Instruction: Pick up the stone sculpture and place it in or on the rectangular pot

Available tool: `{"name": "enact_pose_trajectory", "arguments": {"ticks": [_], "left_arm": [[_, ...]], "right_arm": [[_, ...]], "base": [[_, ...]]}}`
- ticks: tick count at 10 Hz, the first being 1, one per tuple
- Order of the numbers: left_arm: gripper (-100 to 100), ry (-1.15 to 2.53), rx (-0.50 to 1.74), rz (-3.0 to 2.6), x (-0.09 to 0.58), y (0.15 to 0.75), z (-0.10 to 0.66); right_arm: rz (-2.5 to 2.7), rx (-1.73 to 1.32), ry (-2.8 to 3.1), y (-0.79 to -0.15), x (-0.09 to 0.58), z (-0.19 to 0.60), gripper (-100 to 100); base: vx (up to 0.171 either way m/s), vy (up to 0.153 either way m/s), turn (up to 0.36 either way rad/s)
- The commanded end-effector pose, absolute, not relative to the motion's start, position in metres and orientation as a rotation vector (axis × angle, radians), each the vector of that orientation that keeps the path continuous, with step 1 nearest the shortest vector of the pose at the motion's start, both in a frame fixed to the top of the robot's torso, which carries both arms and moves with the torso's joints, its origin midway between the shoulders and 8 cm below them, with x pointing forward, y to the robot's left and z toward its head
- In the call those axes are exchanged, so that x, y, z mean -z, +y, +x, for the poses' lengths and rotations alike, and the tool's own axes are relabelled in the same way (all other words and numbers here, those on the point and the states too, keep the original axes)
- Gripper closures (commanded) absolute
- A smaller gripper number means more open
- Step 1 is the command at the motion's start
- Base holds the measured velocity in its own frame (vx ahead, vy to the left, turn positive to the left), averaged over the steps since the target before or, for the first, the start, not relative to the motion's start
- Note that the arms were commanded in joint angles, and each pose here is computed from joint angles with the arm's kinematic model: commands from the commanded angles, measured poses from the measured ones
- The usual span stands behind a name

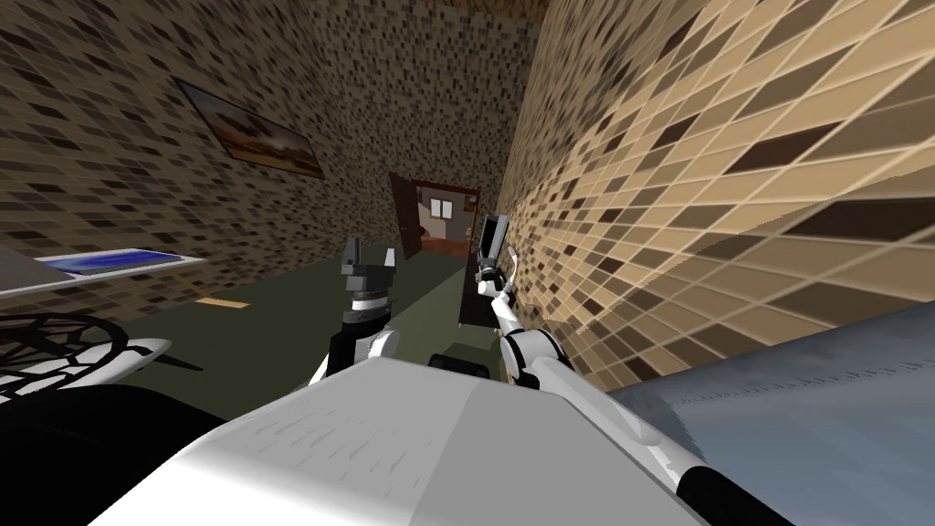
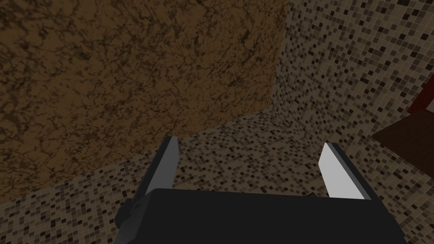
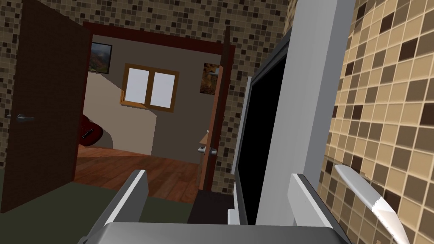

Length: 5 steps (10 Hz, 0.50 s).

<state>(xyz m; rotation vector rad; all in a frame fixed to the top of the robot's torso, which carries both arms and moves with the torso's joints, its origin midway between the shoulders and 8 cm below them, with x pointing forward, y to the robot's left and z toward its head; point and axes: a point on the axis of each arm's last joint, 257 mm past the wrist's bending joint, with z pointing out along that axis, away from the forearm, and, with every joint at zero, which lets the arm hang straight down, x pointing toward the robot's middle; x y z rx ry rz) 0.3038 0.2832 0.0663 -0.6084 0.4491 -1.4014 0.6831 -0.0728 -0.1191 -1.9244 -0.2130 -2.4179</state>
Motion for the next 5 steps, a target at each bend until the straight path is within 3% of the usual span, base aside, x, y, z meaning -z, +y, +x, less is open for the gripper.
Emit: {"name": "enact_pose_trajectory", "arguments": {"ticks": [1, 5], "left_arm": [[0, 0.449, 1.401, -0.608, -0.0663, 0.2832, 0.3038], [0, 0.449, 1.401, -0.608, -0.0663, 0.2832, 0.3038]], "right_arm": [[-1.924, 2.418, -0.213, -0.0728, 0.1191, 0.6831, 0], [-1.924, 2.418, -0.213, -0.0728, 0.1191, 0.6831, 0]], "base": [[0.000, 0.000, 0.000], [0.000, 0.000, 0.000]]}}
